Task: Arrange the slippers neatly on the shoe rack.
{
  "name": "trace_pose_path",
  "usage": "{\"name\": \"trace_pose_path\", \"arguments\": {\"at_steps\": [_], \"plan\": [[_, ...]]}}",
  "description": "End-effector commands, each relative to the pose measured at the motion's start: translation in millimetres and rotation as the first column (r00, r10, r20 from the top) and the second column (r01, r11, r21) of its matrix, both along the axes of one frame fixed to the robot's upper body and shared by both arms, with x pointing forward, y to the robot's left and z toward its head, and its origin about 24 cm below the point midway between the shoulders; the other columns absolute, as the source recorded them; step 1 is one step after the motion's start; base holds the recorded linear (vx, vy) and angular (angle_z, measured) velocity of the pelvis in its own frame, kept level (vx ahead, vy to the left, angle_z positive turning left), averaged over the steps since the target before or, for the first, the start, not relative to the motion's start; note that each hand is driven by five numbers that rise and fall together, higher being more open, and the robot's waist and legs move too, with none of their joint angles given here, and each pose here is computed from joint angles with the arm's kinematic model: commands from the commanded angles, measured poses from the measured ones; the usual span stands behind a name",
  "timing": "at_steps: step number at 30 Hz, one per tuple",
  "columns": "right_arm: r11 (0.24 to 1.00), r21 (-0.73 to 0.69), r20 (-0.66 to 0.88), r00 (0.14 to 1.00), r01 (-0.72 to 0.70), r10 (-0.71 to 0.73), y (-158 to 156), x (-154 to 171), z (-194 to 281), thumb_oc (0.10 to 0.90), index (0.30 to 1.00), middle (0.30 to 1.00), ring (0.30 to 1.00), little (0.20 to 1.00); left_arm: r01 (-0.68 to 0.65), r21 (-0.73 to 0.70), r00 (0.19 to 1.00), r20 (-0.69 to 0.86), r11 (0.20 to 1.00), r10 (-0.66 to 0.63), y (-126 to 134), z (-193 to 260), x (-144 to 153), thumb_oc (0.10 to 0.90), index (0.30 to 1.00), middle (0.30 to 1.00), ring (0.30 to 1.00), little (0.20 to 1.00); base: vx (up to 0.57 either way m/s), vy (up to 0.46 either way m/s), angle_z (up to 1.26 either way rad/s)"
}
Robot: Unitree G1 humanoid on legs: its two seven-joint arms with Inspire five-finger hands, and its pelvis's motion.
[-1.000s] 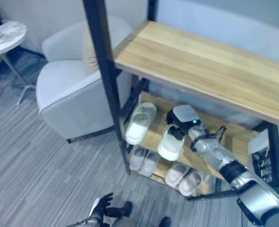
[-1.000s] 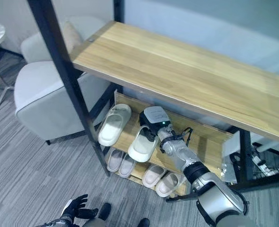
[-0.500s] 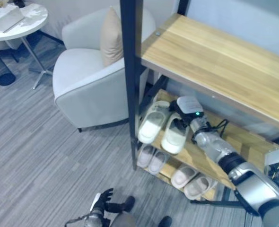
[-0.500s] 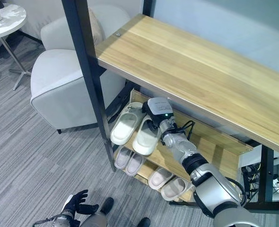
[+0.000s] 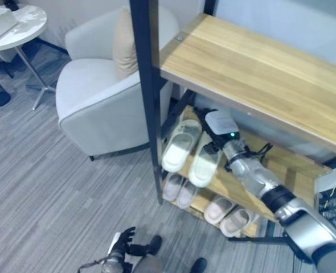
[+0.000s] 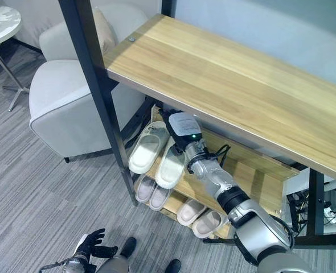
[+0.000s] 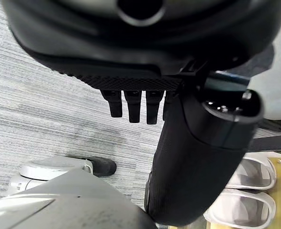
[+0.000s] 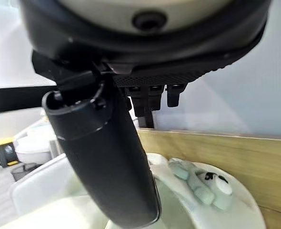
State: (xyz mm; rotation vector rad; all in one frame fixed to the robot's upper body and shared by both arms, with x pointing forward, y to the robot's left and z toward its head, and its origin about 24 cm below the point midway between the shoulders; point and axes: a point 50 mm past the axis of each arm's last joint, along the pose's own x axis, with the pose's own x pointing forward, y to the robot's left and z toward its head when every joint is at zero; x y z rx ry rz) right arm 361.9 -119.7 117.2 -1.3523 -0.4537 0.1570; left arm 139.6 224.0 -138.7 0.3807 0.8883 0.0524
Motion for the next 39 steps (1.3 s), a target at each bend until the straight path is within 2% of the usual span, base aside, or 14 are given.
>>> {"name": "trace_pose_path", "arguments": {"at_steps": [1,12,16,17,18,19,22,23,24,25,27,31,39], "plan": [[0.995,0.085,0.183,0.982,-0.059,0.043,-3,-3,47,0.8,0.9,0.9,0.9,0.9,0.051,-0.017,0.986,-0.158,0.999,-0.053,-15,-19,-44,0.8,0.9,0.9,0.9,0.9,0.0,0.001,-0.07],[0.964,0.224,0.185,0.978,-0.14,0.1,-10,-26,51,0.8,0.9,0.9,0.9,0.9,0.042,-0.02,0.982,-0.186,0.999,-0.045,-13,-21,-51,0.8,0.9,0.9,0.9,0.9,0.0,-0.002,-0.04],[0.941,0.29,0.162,0.978,-0.172,0.129,-13,-36,49,0.8,0.9,0.9,0.9,0.9,0.039,-0.02,0.98,-0.197,0.999,-0.042,-13,-22,-53,0.8,0.9,0.9,0.9,0.9,0.01,-0.003,-0.07],[0.905,0.376,0.128,0.978,-0.2,0.163,-12,-42,45,0.8,0.9,0.9,0.9,0.9,0.036,-0.022,0.979,-0.201,0.999,-0.04,-12,-22,-53,0.8,0.9,0.9,0.9,0.9,0.0,-0.002,-0.05],[0.904,0.377,0.126,0.979,-0.199,0.163,-13,-43,45,0.8,0.9,0.9,0.9,0.9,0.038,-0.021,0.979,-0.202,0.999,-0.041,-12,-22,-54,0.8,0.9,0.9,0.9,0.9,0.0,0.0,0.0],[0.841,0.49,0.086,0.973,-0.229,0.214,-10,-48,42,0.8,0.9,0.9,0.9,0.9,0.039,-0.021,0.977,-0.209,0.999,-0.043,-12,-22,-54,0.8,0.9,0.9,0.9,0.9,0.0,0.0,0.0],[0.696,0.687,-0.012,0.954,-0.209,0.299,-14,-56,29,0.8,0.9,0.9,0.9,0.9,0.053,-0.025,0.974,-0.219,0.998,-0.057,-12,-23,-54,0.8,0.9,0.9,0.9,0.9,0.0,0.0,0.0],[0.624,0.758,-0.042,0.94,-0.191,0.339,-14,-58,23,0.8,0.9,0.9,0.9,0.9,0.054,-0.026,0.972,-0.226,0.998,-0.058,-12,-23,-54,0.8,0.9,0.9,0.9,0.9,0.0,0.0,0.0],[0.622,0.76,-0.044,0.939,-0.189,0.34,-15,-59,24,0.8,0.9,0.9,0.9,0.9,0.055,-0.025,0.972,-0.227,0.998,-0.059,-12,-23,-55,0.8,0.9,0.9,0.9,0.9,0.0,0.0,0.0],[0.525,0.836,-0.079,0.913,-0.159,0.401,-16,-62,15,0.8,0.9,0.9,0.9,0.9,0.06,-0.032,0.969,-0.238,0.998,-0.066,-12,-24,-56,0.8,0.9,0.9,0.9,0.9,0.0,0.0,0.0],[0.464,0.876,-0.105,0.887,-0.132,0.451,-20,-67,9,0.8,0.9,0.9,0.9,0.9,0.067,-0.031,0.968,-0.241,0.997,-0.073,-10,-24,-56,0.8,0.9,0.9,0.9,0.9,0.0,0.0,0.0],[0.471,0.876,-0.153,0.865,-0.105,0.478,-26,-73,0,0.8,0.9,0.9,0.9,0.9,0.069,-0.04,0.964,-0.256,0.997,-0.077,-10,-25,-59,0.8,0.9,0.9,0.9,0.9,0.0,0.0,0.0],[0.535,0.842,-0.231,0.855,-0.063,0.464,-34,-78,-14,0.8,0.9,0.9,0.9,0.9,0.113,-0.059,0.954,-0.272,0.992,-0.125,-16,-27,-62,0.8,0.9,0.9,0.9,0.9,0.0,0.0,0.0]]}}
